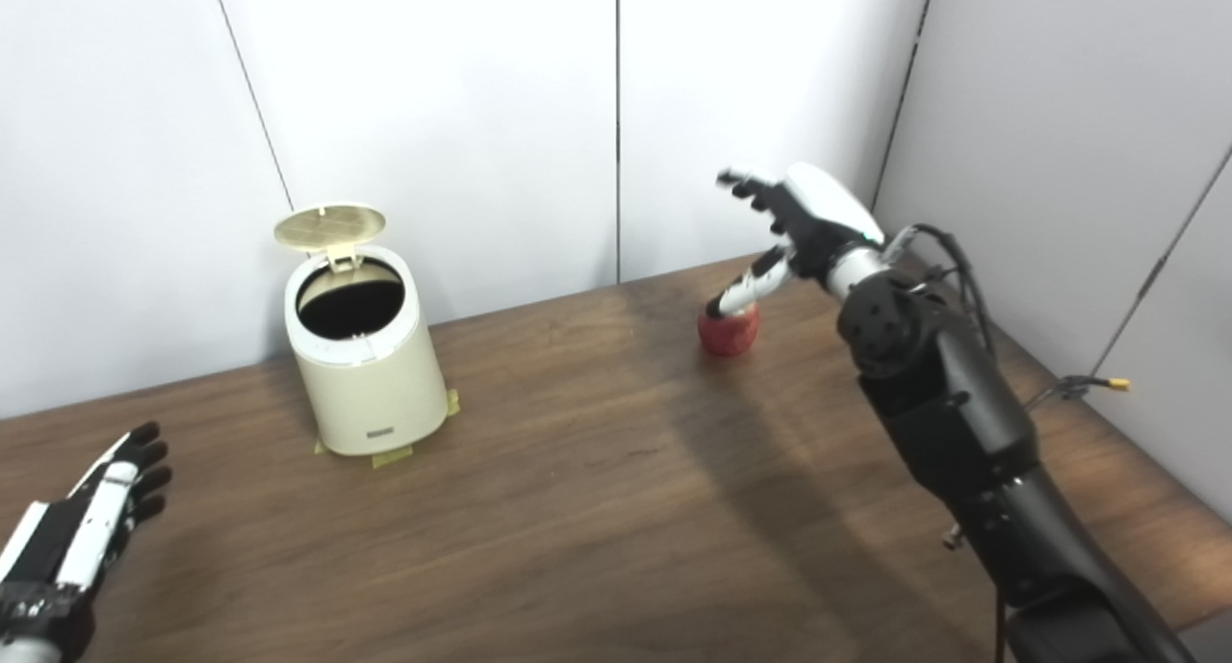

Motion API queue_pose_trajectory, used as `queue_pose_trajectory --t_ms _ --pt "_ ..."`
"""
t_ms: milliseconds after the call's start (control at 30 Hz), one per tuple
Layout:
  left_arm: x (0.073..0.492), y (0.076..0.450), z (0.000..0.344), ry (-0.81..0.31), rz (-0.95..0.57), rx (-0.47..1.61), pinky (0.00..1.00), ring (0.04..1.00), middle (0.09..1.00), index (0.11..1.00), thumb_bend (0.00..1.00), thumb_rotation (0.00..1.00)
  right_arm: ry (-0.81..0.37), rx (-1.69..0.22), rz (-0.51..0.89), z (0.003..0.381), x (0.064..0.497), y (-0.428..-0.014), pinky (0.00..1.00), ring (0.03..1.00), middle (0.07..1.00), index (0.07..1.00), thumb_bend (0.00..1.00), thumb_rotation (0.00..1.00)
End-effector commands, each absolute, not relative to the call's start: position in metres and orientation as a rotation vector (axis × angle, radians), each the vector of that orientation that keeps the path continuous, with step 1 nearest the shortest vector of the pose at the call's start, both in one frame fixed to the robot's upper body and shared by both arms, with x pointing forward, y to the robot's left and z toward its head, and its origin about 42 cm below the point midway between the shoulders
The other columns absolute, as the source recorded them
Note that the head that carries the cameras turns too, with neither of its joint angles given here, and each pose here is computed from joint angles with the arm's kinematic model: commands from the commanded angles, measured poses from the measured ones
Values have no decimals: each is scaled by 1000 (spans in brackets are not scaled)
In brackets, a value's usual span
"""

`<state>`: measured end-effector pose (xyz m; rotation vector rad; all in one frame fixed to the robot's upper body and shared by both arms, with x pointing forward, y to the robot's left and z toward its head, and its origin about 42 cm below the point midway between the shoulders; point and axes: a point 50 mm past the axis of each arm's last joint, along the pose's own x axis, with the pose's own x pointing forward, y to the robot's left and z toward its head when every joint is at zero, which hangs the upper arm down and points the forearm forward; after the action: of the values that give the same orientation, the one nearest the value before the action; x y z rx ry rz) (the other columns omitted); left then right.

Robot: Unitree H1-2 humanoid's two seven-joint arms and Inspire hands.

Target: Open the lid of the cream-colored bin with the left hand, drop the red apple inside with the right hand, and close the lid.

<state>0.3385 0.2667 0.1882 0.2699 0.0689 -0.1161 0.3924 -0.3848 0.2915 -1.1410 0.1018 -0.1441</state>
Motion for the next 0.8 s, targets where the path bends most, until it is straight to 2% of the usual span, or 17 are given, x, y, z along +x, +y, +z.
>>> queue_pose_trajectory --t_ms 0,233,433,667,767 --pt "339 263 206 -11 -111 254 958 938 953 965 333 961 48 -1209 -204 324 404 -388 792 894 914 877 949 172" --pt "331 262 206 -22 -94 257 924 921 932 939 363 961 98 -1238 -201 319 426 -388 746 883 912 879 943 155" --pt "328 263 208 -26 -100 267 921 921 935 941 378 955 162 -1289 -181 313 443 -386 799 942 943 901 919 178" --pt "327 265 211 -19 -99 239 955 936 948 957 358 934 236 -1356 -139 308 458 -381 802 908 934 879 926 232" --pt "327 267 214 -23 -85 274 914 923 939 950 342 937 283 -1392 -110 305 463 -380 839 920 936 880 932 256"
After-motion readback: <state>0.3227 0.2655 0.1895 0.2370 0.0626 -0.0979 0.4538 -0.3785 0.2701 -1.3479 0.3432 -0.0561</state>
